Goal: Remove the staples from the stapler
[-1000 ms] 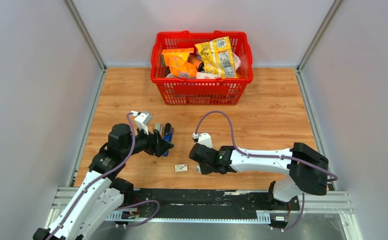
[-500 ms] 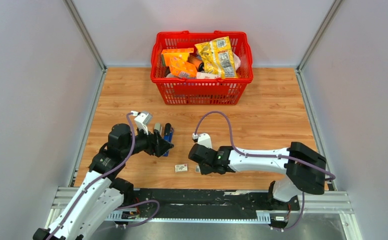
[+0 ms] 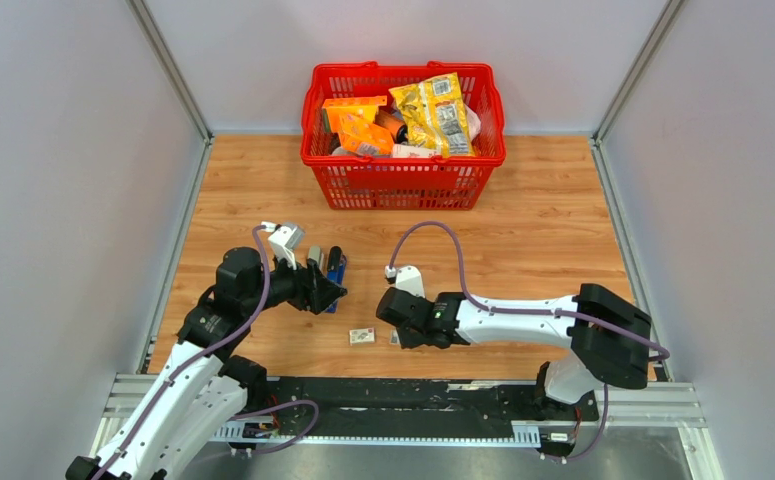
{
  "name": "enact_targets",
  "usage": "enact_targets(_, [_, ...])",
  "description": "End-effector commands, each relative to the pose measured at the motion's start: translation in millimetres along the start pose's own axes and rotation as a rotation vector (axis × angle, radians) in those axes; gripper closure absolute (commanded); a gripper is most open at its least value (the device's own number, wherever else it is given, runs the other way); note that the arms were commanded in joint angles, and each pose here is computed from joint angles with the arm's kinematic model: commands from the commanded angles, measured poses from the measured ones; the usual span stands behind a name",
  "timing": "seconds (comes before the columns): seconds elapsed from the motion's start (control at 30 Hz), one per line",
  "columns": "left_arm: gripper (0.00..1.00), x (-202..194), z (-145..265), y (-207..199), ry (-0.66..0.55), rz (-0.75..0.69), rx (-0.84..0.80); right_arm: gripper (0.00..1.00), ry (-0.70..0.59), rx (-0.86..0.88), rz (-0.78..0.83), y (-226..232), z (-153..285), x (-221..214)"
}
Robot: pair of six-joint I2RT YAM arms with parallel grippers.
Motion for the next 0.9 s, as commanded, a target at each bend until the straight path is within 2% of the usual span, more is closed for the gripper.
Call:
enact_targets(0.0, [0.21, 3.6, -1.3, -3.3, -0.018, -0.012, -0.031, 0.72, -0.069, -0.008, -0.034, 3.3, 9.7, 16.1])
enact_targets(0.27, [0.21, 2.5, -3.4, -0.7, -0.002, -0.002, -0.015, 0.72, -0.071, -0.028, -0.06, -5.4, 11.7, 6.6])
enact_targets(0.43, [0.31, 0.8, -5.4, -3.7, 0.021, 0.01, -0.028, 0.72, -0.081, -0.041, -0.085, -8.6, 10.8, 3.6])
enact_targets(0.53, [0.44, -2.3, -5.2, -2.1, 0.031, 0.034, 0.013, 0.72, -0.091, -0.048, -0.089, -10.7, 12.7, 4.0])
enact_targets(0.7, [0.57, -12.8, -4.9, 2.3, 0.049, 0.054, 0.124, 0.71, -0.091, -0.062, -0.085, -14.0, 13.6, 1.7])
enact_targets(0.83, [0.86, -25.4, -7.3, 6.3, 0.08, 0.077, 0.179, 0.71, -0.089, -0.071, -0.098, -19.5, 15.8, -3.3])
enact_targets(0.87, [0.98, -28.6, -7.6, 7.2, 0.083, 0.089, 0.186, 0.71, -0.097, -0.069, -0.104, -20.6, 17.8, -3.4])
Point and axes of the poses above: each gripper's point midway between its finger pads, its own z axis back along the fingers, its own y axis along the line the jaws close on, x = y × z, the point moved 7 cm from there along z, back along the fingers, and after that the axes turned 13 degrees about z, right-handed, at the moved point
